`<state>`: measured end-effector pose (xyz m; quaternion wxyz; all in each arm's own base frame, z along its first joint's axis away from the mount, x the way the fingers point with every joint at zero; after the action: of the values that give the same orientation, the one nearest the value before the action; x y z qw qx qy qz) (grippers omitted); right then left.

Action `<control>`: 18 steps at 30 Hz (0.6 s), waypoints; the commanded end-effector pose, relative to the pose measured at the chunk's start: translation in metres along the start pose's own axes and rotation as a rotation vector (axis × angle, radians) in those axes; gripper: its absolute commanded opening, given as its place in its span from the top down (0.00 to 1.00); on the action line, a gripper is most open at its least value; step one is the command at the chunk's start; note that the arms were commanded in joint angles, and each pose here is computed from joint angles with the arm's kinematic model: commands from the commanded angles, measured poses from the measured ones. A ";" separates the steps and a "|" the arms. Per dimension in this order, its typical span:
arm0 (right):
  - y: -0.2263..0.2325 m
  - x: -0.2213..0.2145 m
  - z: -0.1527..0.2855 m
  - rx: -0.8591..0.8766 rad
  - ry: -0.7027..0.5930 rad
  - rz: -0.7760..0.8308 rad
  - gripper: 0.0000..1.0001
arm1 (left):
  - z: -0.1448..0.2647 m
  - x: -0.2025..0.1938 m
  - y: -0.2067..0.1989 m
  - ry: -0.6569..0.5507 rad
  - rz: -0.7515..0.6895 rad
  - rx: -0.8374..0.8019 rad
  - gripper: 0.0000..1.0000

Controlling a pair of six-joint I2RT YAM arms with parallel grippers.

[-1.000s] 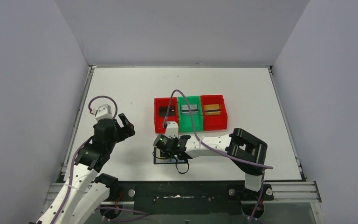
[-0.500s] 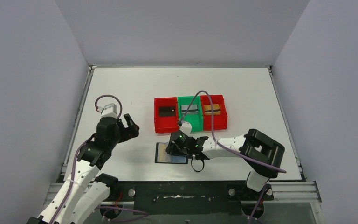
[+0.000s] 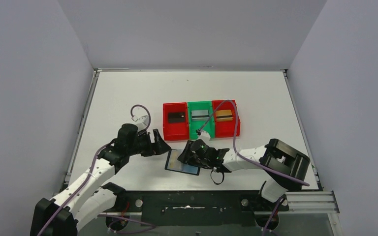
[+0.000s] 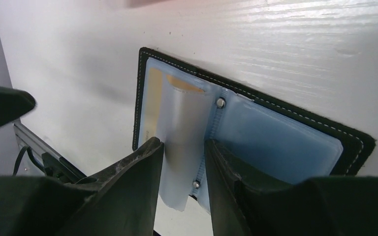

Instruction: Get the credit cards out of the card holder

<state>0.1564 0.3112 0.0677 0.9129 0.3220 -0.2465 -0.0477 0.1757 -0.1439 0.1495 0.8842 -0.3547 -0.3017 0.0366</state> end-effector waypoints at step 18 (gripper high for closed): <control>-0.005 0.014 0.017 0.079 -0.093 -0.114 0.64 | -0.042 -0.039 -0.031 0.132 -0.037 -0.128 0.23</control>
<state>0.1527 0.2955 0.0660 0.9043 0.3425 -0.2407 -0.0832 0.1556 -0.1930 0.1184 0.8947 -0.3817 -0.2314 -0.0187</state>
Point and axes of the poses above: each gripper's point midway between its finger pads, its own z axis back along the fingers, its own y axis along the line the jaws close on, x = y × z, the point moved 6 cm from there along z, back along the fingers, and after that the axes turned 1 degree about z, right-handed, at the moved point
